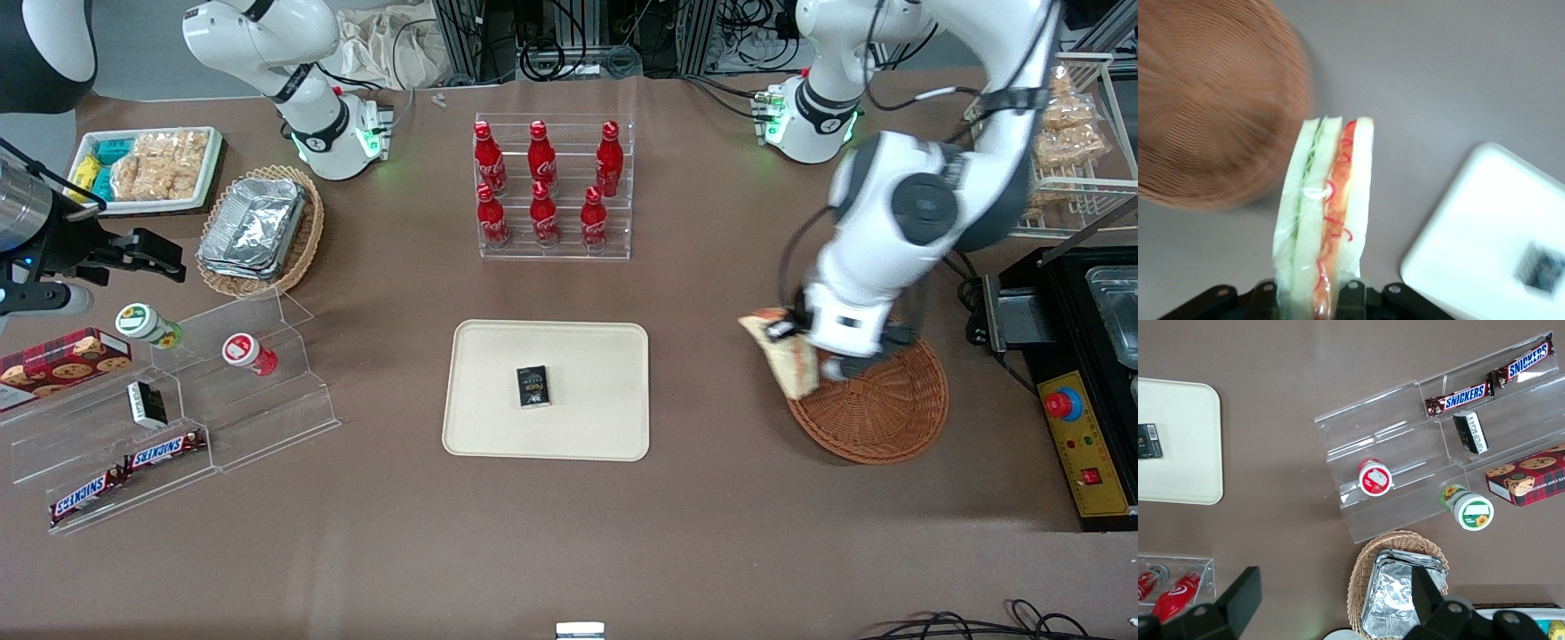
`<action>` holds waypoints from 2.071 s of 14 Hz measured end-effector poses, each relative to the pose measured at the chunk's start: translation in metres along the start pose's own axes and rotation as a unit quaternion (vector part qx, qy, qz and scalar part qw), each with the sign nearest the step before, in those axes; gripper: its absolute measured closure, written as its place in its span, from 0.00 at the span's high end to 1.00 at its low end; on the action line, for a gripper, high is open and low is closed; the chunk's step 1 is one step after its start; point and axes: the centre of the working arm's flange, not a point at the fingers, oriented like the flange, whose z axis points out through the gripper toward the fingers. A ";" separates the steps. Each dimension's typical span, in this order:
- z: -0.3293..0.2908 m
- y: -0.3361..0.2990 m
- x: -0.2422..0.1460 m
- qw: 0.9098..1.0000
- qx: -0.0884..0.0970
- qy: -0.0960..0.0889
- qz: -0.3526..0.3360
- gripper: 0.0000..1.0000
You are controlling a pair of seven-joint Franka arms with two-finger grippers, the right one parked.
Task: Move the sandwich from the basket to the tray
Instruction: 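Carry the sandwich with the left gripper over to the cream tray, then lower the sandwich onto the tray and open the left gripper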
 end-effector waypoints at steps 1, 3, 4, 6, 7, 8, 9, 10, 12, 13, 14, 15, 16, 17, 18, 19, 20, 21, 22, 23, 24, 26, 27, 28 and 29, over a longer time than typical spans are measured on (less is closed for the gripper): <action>0.015 0.024 -0.021 0.999 -0.005 -0.013 0.029 0.20; 0.050 0.056 -0.054 0.994 -0.003 -0.037 0.107 0.20; 0.066 0.064 -0.064 0.987 -0.002 -0.046 0.151 0.20; 0.093 0.072 -0.065 0.975 -0.014 -0.054 0.216 0.20; 0.104 0.074 -0.062 0.971 -0.021 -0.052 0.234 0.20; 0.117 0.078 -0.063 0.967 -0.025 -0.047 0.249 0.20; 0.129 0.083 -0.065 0.964 -0.028 -0.043 0.260 0.20; 0.139 0.090 -0.067 0.962 -0.031 -0.040 0.267 0.20; 0.154 0.104 -0.064 0.962 -0.029 -0.032 0.271 0.20; 0.159 0.111 -0.060 0.962 -0.026 -0.025 0.270 0.20; 0.167 0.116 -0.058 0.963 -0.021 -0.017 0.269 0.20; 0.176 0.121 -0.056 0.964 -0.014 -0.010 0.264 0.20; 0.185 0.124 -0.053 0.967 -0.008 -0.004 0.254 0.19; 0.191 0.128 -0.051 0.970 -0.005 0.003 0.242 0.19; 0.193 0.133 -0.052 0.972 -0.003 0.013 0.235 0.26; 0.194 0.138 -0.054 0.973 -0.002 0.022 0.230 0.34; 0.193 0.141 -0.056 0.975 -0.002 0.029 0.222 0.43; 0.192 0.142 -0.056 0.977 -0.003 0.033 0.211 0.54; 0.189 0.143 -0.053 0.980 -0.007 0.036 0.197 0.63; 0.183 0.146 -0.049 0.983 -0.013 0.042 0.179 0.74; 0.172 0.150 -0.043 0.986 -0.022 0.051 0.160 0.82; 0.139 0.155 -0.025 0.989 -0.013 0.065 0.131 0.99; 0.117 0.154 -0.017 0.991 0.004 0.066 0.118 0.99; 0.090 0.153 -0.012 0.992 0.013 0.064 0.105 1.00; 0.059 0.152 -0.011 0.993 0.014 0.060 0.099 1.00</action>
